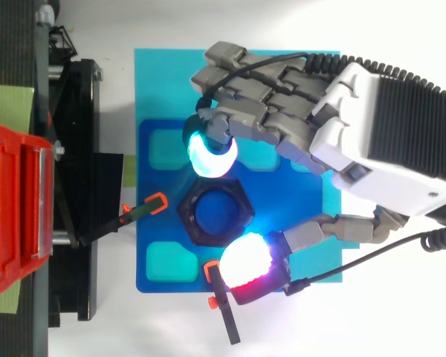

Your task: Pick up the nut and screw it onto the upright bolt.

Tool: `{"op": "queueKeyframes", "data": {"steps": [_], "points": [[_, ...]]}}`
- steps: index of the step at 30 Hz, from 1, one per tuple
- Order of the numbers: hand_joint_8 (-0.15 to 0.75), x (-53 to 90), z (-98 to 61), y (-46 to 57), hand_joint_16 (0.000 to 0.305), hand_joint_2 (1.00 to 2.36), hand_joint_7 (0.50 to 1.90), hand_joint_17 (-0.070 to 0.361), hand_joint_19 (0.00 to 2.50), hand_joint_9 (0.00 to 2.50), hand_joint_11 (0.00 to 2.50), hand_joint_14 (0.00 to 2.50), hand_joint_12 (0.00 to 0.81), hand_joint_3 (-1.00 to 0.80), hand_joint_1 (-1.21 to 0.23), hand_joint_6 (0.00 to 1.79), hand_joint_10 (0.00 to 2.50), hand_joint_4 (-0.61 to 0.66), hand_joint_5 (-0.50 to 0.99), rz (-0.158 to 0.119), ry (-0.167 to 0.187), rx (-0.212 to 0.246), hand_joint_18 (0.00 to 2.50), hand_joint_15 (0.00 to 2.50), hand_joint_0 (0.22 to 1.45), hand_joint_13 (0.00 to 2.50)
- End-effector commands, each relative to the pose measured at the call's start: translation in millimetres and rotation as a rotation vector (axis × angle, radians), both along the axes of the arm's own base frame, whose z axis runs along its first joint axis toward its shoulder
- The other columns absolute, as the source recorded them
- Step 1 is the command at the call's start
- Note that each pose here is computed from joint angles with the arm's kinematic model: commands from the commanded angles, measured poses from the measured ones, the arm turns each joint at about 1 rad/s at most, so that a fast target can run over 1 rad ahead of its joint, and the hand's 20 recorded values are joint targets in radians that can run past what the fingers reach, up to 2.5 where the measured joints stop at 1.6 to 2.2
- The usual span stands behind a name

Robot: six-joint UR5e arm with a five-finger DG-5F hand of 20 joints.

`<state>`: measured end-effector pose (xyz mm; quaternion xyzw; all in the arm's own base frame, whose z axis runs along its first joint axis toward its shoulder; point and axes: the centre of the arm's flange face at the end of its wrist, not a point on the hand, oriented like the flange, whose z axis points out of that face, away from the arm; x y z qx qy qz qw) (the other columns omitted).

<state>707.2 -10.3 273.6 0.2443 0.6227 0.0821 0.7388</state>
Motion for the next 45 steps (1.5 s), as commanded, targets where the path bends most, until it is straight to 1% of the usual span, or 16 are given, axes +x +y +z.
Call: {"op": "queueKeyframes", "data": {"steps": [1,5,8,11,14,19,23,29,32,34,37,38,41,42,43,45], "points": [[0.333,-0.3,-0.3,0.4,0.057,1.00,1.30,0.129,0.23,0.47,0.15,0.00,0.406,-0.50,-0.76,0.53,0.01,0.35,-0.17,0.001,0.001,0.000,0.50,0.00,0.51,0.31],[0.331,0.5,0.7,1.0,0.057,1.00,1.32,0.129,0.22,0.47,0.15,0.00,0.405,-0.50,-0.77,0.52,0.00,0.34,-0.17,0.006,-0.004,0.001,0.49,0.00,0.51,0.31],[0.323,2.5,4.0,3.1,0.057,1.00,1.34,0.128,0.23,0.46,0.15,0.00,0.403,-0.50,-0.80,0.50,0.00,0.34,-0.17,0.024,-0.009,0.000,0.48,0.00,0.52,0.30],[0.322,5.3,9.5,4.7,0.057,1.00,1.33,0.128,0.23,0.45,0.15,0.00,0.402,-0.50,-0.82,0.50,0.00,0.33,-0.17,0.033,-0.018,0.001,0.47,0.00,0.52,0.29],[0.318,5.3,10.8,5.7,0.057,1.00,1.32,0.128,0.23,0.44,0.13,0.00,0.401,-0.50,-0.84,0.50,0.00,0.32,-0.17,0.044,-0.017,-0.001,0.46,0.00,0.53,0.28],[0.311,5.6,9.8,6.2,0.057,1.00,1.28,0.128,0.24,0.42,0.13,0.00,0.400,-0.50,-0.84,0.50,0.00,0.33,-0.18,0.048,-0.016,0.001,0.44,0.00,0.53,0.26],[0.312,5.6,9.8,6.3,0.057,1.00,1.22,0.129,0.24,0.42,0.13,0.00,0.401,-0.50,-0.84,0.50,0.00,0.33,-0.18,0.050,-0.017,0.004,0.43,0.00,0.53,0.25],[0.312,5.8,9.9,3.9,0.057,1.00,1.20,0.129,0.24,0.41,0.12,0.00,0.402,-0.50,-0.84,0.50,0.00,0.33,-0.18,0.055,-0.018,0.006,0.43,0.00,0.52,0.25],[0.312,5.4,9.4,2.7,0.058,1.00,1.11,0.130,0.25,0.40,0.11,0.00,0.403,-0.50,-0.84,0.50,0.00,0.32,-0.19,0.054,-0.014,0.005,0.43,0.00,0.52,0.25],[0.309,5.5,9.4,2.2,0.058,1.00,1.04,0.131,0.23,0.39,0.08,0.00,0.405,-0.50,-0.84,0.50,0.00,0.31,-0.20,0.058,-0.014,0.004,0.42,0.00,0.51,0.24],[0.310,5.6,9.4,1.6,0.059,1.00,0.98,0.133,0.23,0.38,0.07,0.00,0.409,-0.50,-0.83,0.50,0.00,0.30,-0.21,0.061,-0.014,0.003,0.41,0.00,0.50,0.23],[0.312,5.6,9.5,0.6,0.059,1.00,0.97,0.134,0.23,0.38,0.07,0.00,0.410,-0.50,-0.83,0.50,0.00,0.30,-0.21,0.061,-0.014,0.003,0.41,0.00,0.49,0.23],[0.315,5.6,9.4,-1.6,0.062,1.00,0.87,0.139,0.23,0.37,0.04,0.00,0.419,-0.50,-0.82,0.50,0.00,0.27,-0.22,0.067,-0.013,0.001,0.39,0.00,0.46,0.21],[0.315,5.6,9.4,-3.7,0.062,1.00,0.86,0.140,0.23,0.37,0.04,0.00,0.420,-0.50,-0.81,0.50,0.00,0.26,-0.22,0.066,-0.013,0.001,0.39,0.00,0.46,0.21],[0.316,5.5,9.1,-5.9,0.063,1.00,0.82,0.142,0.23,0.35,0.02,0.00,0.425,-0.50,-0.80,0.50,0.00,0.25,-0.23,0.072,-0.010,-0.001,0.39,0.00,0.45,0.21],[0.320,5.3,8.8,-7.6,0.065,1.00,0.79,0.146,0.22,0.35,0.01,0.00,0.432,-0.50,-0.79,0.50,0.00,0.25,-0.23,0.075,-0.007,-0.002,0.39,0.00,0.43,0.21]]}}
